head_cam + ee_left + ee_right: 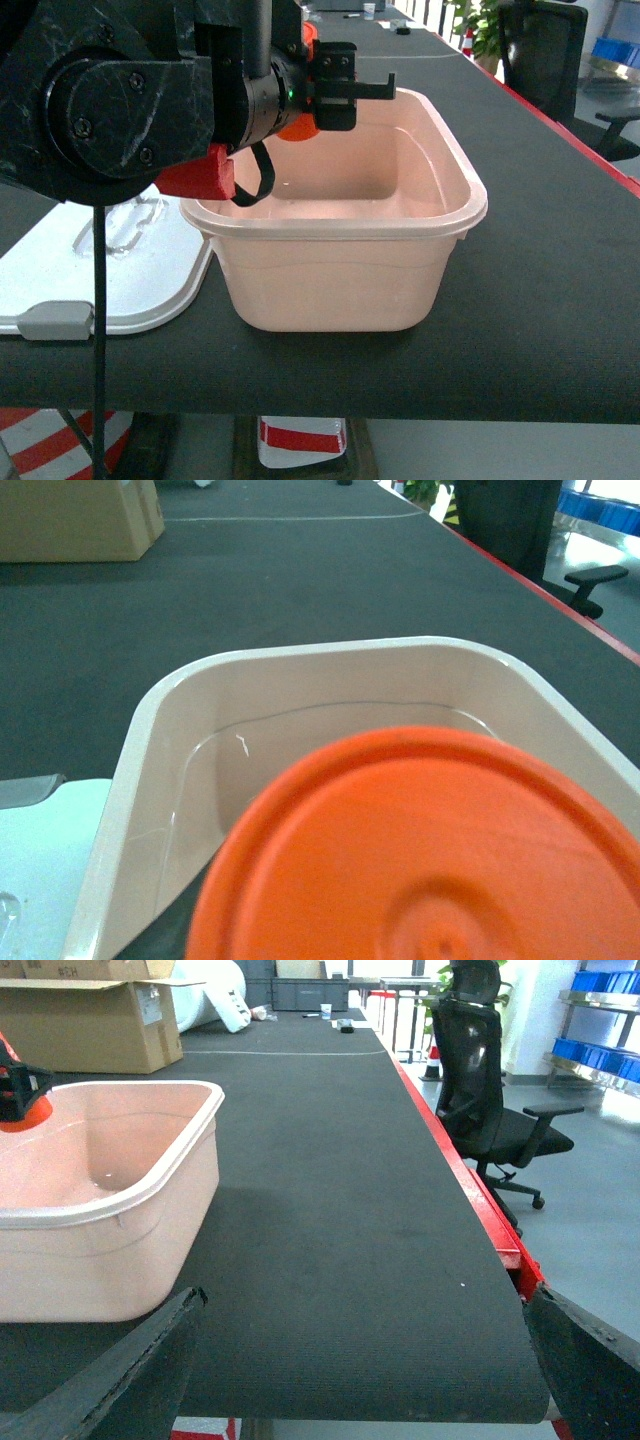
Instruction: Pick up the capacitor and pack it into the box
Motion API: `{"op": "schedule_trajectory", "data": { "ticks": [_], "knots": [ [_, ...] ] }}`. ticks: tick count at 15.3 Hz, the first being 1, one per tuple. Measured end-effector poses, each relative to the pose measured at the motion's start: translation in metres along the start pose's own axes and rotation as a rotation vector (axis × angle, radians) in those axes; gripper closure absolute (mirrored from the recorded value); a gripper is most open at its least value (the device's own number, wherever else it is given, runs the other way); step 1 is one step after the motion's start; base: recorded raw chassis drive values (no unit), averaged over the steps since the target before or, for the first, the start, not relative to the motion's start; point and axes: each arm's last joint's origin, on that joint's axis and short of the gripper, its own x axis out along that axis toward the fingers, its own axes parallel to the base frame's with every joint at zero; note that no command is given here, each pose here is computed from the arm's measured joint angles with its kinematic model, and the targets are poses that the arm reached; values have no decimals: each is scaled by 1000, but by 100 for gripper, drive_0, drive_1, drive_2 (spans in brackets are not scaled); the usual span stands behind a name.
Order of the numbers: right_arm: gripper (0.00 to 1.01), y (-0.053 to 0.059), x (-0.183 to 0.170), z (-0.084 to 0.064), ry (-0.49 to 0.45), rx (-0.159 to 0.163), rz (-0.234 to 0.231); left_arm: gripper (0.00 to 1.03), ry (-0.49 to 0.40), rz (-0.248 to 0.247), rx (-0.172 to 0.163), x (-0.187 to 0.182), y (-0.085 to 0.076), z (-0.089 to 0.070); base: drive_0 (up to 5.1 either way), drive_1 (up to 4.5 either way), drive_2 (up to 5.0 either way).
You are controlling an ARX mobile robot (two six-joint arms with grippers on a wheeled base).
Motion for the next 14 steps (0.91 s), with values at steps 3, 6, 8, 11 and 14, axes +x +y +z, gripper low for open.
{"op": "schedule_trajectory", "data": {
  "ticks": [3,6,8,11,14],
  "knots": [
    [3,0,0,0,0,0,0,29,-45,-1,-37,-1,5,7,0,0,0],
    [3,0,0,0,0,0,0,5,-91,40,-53,-17,35,19,0,0,0],
    [3,0,0,0,0,0,0,5,-147,123,-60,-31,82,36,0,0,0],
    [3,0,0,0,0,0,0,5,-144,291,-40,-41,160,31,0,0,0],
    [3,0,0,0,0,0,0,5,34,355,-17,-19,198,-25,0,0,0]
  ]
}}
